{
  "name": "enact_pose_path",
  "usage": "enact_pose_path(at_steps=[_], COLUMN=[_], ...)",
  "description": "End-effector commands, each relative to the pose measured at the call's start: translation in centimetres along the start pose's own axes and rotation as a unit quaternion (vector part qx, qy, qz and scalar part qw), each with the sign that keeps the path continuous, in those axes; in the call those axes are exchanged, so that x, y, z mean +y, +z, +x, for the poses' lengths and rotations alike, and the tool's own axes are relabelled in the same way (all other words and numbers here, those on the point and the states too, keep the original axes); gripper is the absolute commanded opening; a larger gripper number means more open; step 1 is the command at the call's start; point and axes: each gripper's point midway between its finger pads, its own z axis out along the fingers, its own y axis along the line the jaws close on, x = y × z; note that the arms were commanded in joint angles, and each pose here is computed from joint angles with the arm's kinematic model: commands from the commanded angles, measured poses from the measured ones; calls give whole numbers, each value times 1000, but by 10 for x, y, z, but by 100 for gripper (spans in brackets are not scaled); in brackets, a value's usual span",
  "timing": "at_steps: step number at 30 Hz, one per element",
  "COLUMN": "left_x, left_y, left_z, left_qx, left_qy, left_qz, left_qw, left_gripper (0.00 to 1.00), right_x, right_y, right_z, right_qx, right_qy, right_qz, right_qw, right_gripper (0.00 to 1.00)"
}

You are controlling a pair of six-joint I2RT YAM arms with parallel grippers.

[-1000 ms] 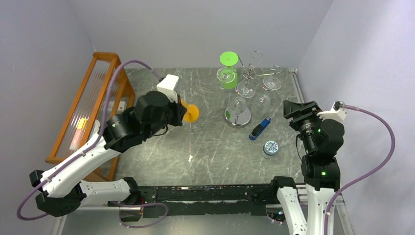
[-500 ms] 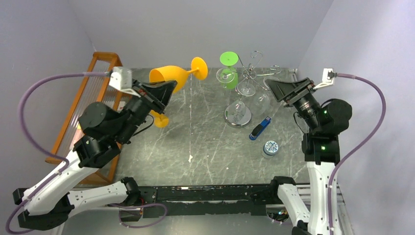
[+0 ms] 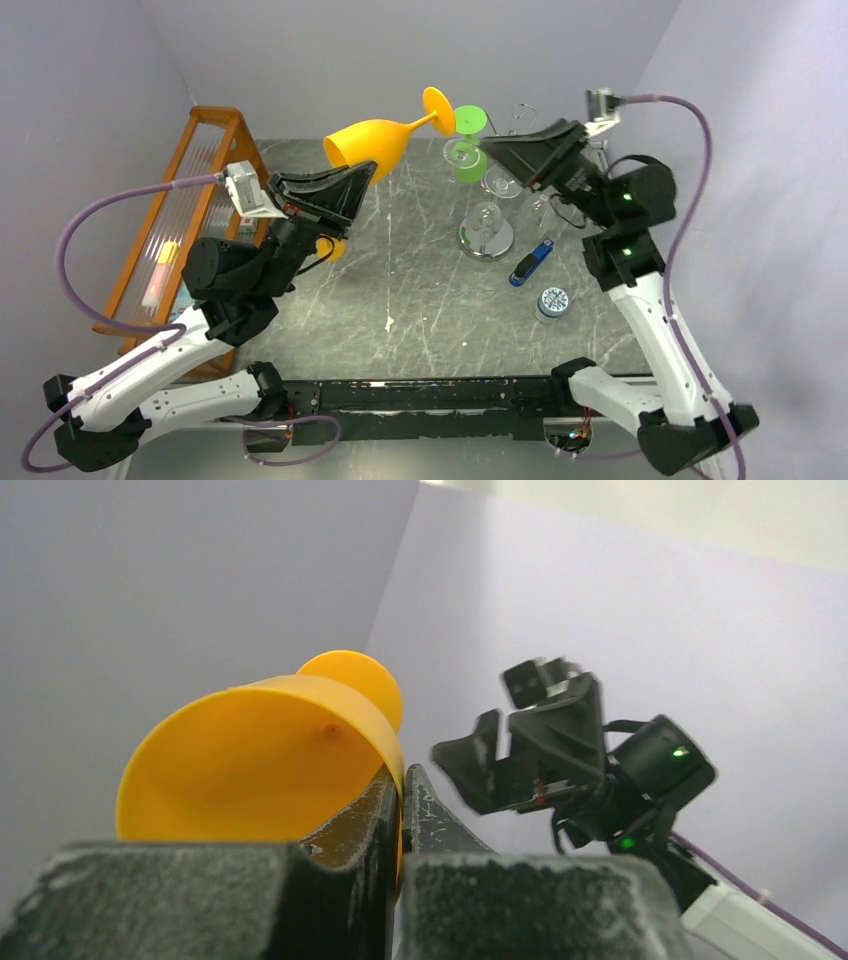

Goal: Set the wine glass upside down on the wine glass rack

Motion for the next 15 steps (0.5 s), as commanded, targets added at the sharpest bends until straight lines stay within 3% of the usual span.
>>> enact_pose_path(at_steps=[1, 8, 15], left_x=[-21, -32, -44], left_y=[-2, -18, -32], left_z=[-42, -47, -47], left_qx=[-88, -131, -173], left_qy=[-13, -17, 31], left_qz=[55, 102, 154], left_qw=[994, 986, 972], left_gripper=[5, 5, 5], right_x=[15, 31, 29], right_y=[34, 41, 39], right_z=[15, 21, 27], right_qx=[-2, -66, -92], right_qy=[12, 141, 306], right_qz=[-22, -60, -41], right_qw=[1000, 986, 947], right_gripper=[69, 69, 57])
